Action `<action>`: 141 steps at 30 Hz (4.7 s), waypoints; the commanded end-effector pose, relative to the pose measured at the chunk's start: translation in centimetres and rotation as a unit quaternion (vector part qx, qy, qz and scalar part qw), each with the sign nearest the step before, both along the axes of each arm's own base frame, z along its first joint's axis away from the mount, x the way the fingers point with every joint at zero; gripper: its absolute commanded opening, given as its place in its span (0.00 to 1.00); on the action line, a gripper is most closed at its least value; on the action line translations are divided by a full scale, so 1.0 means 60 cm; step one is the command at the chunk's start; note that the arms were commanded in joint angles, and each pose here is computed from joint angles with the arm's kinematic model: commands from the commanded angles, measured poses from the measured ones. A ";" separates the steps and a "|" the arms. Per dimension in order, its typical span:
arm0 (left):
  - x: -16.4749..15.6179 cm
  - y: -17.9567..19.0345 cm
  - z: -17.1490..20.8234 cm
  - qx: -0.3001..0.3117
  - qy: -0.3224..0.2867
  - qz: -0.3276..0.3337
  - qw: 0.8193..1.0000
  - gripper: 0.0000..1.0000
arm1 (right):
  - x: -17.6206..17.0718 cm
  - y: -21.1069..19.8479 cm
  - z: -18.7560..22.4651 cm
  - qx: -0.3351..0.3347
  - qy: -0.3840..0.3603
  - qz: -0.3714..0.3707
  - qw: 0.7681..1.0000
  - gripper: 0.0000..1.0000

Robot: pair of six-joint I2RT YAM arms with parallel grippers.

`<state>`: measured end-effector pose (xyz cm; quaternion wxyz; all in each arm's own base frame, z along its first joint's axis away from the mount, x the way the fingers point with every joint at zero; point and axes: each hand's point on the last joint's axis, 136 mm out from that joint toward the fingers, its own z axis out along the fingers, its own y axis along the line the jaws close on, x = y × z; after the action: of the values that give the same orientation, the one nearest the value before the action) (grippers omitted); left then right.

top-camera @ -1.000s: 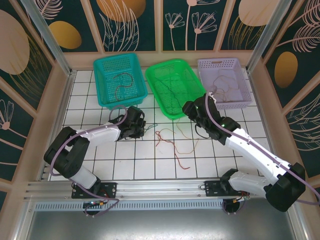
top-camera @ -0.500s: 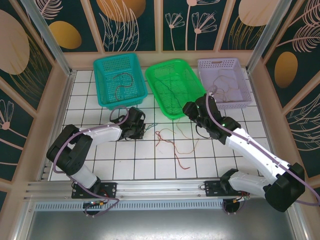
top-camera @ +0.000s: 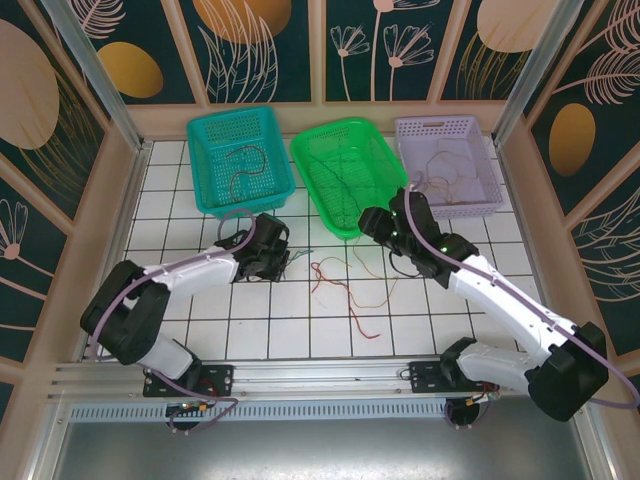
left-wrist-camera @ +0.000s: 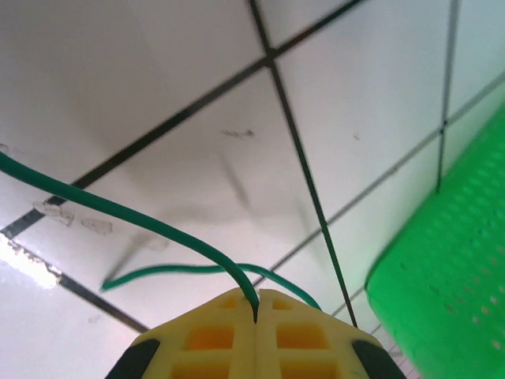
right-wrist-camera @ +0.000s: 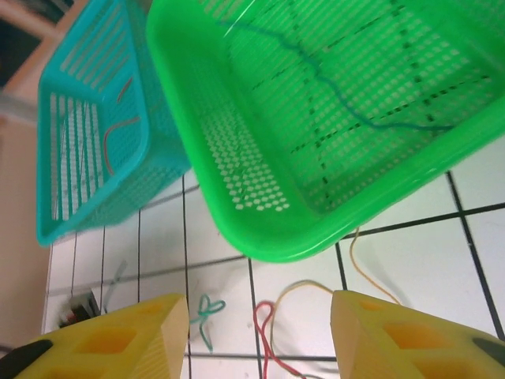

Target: Untangle the cables

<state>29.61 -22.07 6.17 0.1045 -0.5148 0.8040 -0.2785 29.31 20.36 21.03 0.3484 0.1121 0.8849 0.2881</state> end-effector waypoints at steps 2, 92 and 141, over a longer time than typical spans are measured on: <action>-0.004 -0.004 0.074 0.055 -0.064 -0.096 0.992 0.00 | -0.021 0.063 0.010 -0.013 -0.028 0.159 0.987 0.55; -0.058 -0.065 0.201 -0.209 -0.141 -0.020 0.967 0.08 | -0.031 0.056 0.468 0.354 -0.462 0.098 0.807 0.00; -0.017 0.047 0.208 0.119 -0.217 -0.223 0.943 0.94 | -0.134 0.123 0.371 0.262 -0.320 0.341 0.844 0.00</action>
<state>28.15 -19.31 18.41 0.2621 -0.2402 0.8832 -0.3058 22.27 27.59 41.35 0.4420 -0.1913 0.6291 0.6101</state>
